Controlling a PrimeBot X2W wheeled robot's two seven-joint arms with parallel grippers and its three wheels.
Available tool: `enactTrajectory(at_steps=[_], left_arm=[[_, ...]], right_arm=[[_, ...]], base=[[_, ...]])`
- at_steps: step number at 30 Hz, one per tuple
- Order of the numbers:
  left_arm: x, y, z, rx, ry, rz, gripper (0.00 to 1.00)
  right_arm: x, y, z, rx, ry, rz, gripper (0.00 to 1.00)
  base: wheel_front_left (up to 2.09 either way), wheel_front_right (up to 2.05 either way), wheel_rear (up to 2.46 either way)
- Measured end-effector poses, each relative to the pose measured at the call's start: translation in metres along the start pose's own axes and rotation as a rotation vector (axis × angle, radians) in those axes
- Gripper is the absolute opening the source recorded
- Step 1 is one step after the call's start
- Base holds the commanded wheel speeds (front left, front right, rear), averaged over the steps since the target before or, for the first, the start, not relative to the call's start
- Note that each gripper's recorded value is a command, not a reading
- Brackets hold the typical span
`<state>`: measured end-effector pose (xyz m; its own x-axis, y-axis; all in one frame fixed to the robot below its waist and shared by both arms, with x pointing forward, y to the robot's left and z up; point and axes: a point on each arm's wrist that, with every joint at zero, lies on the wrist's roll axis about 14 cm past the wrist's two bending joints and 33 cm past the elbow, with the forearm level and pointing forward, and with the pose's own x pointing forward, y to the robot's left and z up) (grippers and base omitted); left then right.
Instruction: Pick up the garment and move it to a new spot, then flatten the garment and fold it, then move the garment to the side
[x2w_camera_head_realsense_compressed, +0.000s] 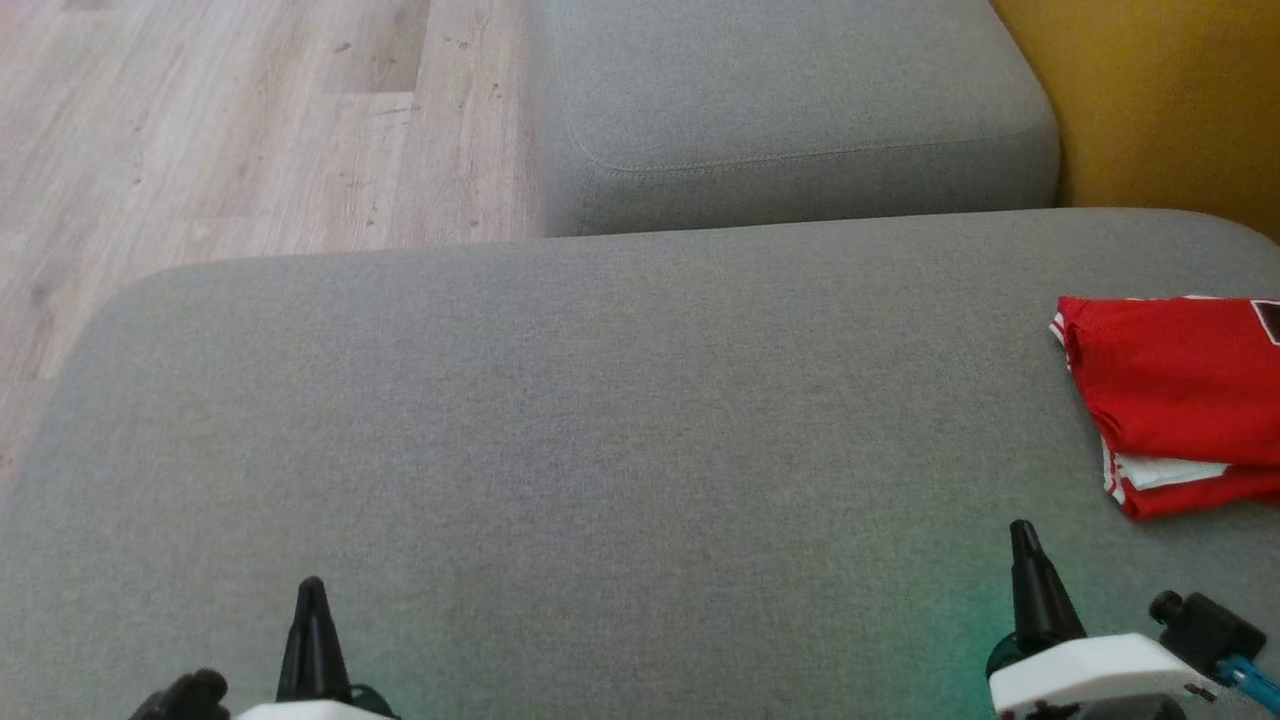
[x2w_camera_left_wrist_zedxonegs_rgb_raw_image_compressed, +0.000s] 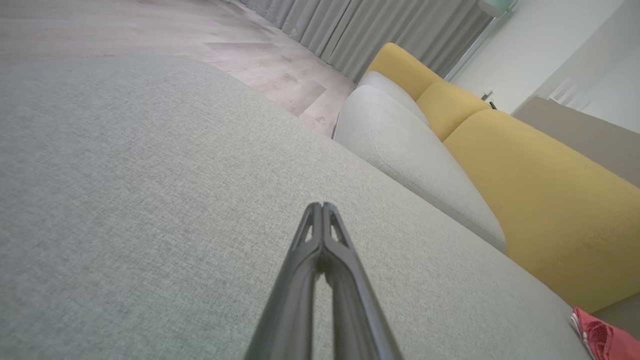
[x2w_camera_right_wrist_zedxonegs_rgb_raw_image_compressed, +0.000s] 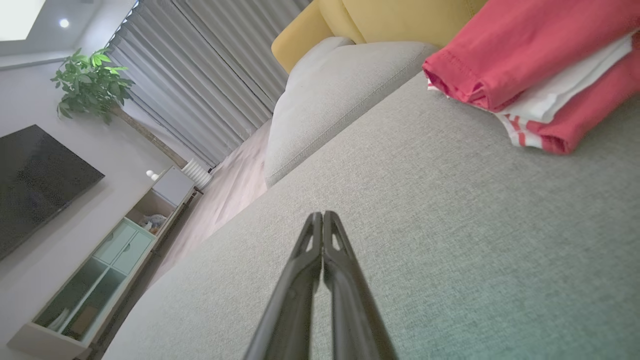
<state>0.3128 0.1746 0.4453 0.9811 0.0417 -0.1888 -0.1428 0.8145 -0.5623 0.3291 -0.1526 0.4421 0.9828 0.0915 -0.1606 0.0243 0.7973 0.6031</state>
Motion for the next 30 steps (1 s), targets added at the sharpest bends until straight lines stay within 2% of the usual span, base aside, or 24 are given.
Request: enactTrajectory(at_steps=[30], left_arm=[[0.021,-0.003,0.009,-0.356,0.033,-0.013,0.00]], right_arm=[[0.012,-0.013,0.020,0.350,-0.038,-0.052,0.00]], base=[[0.00,0.00,0.00]])
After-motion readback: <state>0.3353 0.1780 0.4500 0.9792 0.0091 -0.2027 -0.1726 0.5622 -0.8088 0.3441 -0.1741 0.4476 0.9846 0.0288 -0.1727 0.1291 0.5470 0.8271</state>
